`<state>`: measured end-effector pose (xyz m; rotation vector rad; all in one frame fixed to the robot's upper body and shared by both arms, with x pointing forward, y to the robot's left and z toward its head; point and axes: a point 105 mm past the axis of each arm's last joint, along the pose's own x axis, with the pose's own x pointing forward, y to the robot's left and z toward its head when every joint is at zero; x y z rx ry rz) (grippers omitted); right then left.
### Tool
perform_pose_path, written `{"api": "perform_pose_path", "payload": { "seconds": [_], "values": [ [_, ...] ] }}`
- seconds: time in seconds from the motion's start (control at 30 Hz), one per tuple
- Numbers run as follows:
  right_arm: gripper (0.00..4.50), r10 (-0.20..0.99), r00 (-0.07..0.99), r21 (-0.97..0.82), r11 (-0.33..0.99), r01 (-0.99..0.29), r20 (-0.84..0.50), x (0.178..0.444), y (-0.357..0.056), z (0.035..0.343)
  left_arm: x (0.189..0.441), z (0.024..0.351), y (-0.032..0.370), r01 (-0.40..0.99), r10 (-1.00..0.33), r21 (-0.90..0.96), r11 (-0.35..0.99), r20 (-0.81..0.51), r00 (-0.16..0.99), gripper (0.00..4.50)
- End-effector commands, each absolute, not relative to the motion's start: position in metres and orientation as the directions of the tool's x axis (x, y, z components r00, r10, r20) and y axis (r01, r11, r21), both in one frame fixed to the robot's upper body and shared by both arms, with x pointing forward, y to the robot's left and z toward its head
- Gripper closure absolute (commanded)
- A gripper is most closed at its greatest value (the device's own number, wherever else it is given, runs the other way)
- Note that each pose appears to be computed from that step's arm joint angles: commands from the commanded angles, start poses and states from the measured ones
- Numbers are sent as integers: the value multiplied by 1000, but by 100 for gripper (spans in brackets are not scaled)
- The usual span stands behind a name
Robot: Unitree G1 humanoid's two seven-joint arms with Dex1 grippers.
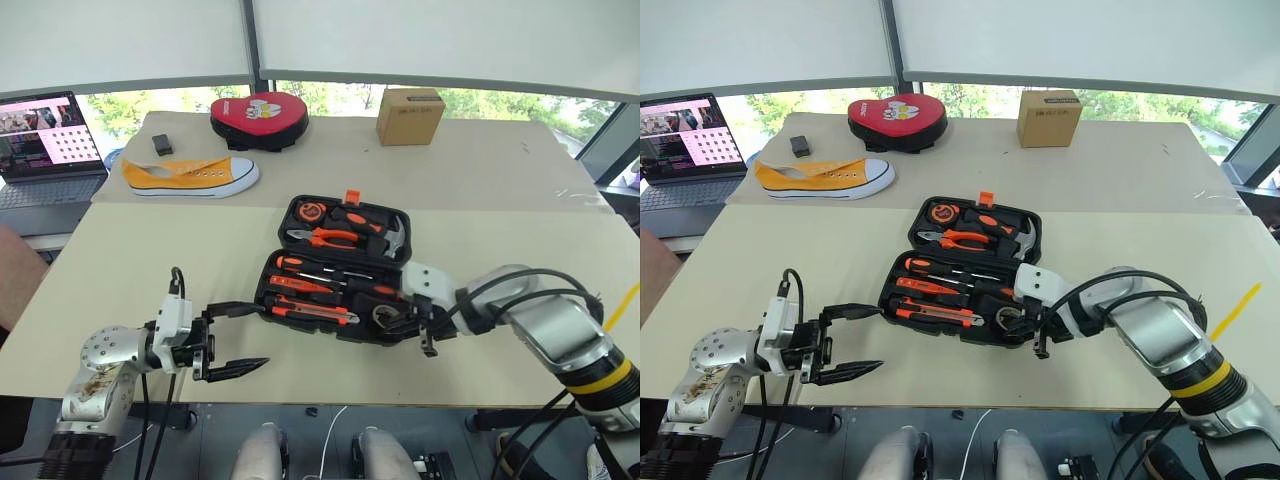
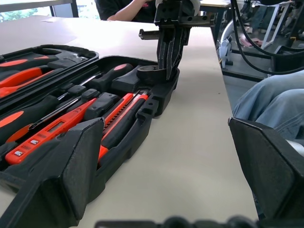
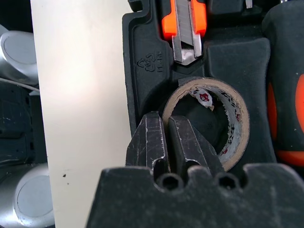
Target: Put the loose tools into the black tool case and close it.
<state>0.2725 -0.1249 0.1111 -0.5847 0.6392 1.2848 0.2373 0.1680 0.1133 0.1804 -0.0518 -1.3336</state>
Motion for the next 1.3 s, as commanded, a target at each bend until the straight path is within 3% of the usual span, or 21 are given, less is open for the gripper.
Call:
{"api": "perform_pose_path", "payload": {
  "seconds": [0.03, 0.1, 0.13, 0.17, 0.33, 0.43, 0.5, 0.57, 0.63, 0.73, 0.83, 0.9, 0.93, 1.13, 1.3],
  "values": [
    [448, 624, 145, -24, 197, -980, -768, 269, -136, 111, 239, 120, 173, 948, -961, 208, 241, -83, 263, 0],
    [448, 620, 135, -20, 188, -982, -773, 268, -137, 111, 240, 121, 174, 945, -959, 209, 250, -83, 272, 0],
    [374, 622, 150, -37, 192, -981, -769, 270, -137, 114, 242, 121, 175, 943, -956, 210, 258, -87, 280, 0],
    [357, 621, 143, -34, 184, -982, -771, 269, -137, 116, 242, 121, 175, 942, -955, 210, 262, -88, 285, 0],
    [182, 673, 107, -8, 149, -989, -732, 263, -132, 135, 248, 126, 179, 929, -938, 213, 303, -108, 331, 0],
    [86, 779, 37, 55, 91, -994, -626, 254, -135, 161, 257, 138, 182, 913, -925, 213, 348, -79, 371, 0],
    [86, 814, 93, 39, 141, -989, -574, 261, -149, 174, 265, 145, 186, 895, -911, 220, 388, -57, 408, 0],
    [80, 815, 162, 28, 213, -977, -556, 267, -169, 177, 276, 151, 193, 867, -885, 224, 445, -42, 464, 54],
    [80, 814, 242, 15, 294, -956, -529, 274, -186, 177, 290, 157, 201, 822, -843, 245, 513, -35, 537, 98],
    [80, 750, 419, -68, 451, -890, -512, 291, -215, 158, 332, 167, 219, 635, -684, 388, 668, -15, 729, 214],
    [158, 668, 553, -151, 561, -814, -498, 306, -230, 135, 354, 160, 219, 577, -607, 363, 732, -36, 794, 335],
    [203, 601, 639, -247, 606, -756, -481, 318, -237, 119, 364, 142, 208, 599, -600, 301, 742, -101, 794, 381],
    [246, 582, 664, -275, 619, -736, -469, 323, -237, 114, 368, 135, 204, 607, -599, 283, 743, -124, 791, 434],
    [444, 558, 749, -385, 642, -663, -357, 347, -214, 109, 374, 102, 163, 712, -668, 185, 677, -250, 701, 450],
    [444, 629, 711, -381, 603, -701, -313, 343, -191, 113, 362, 108, 140, 797, -765, 186, 575, -222, 604, 450]
  ]
}}
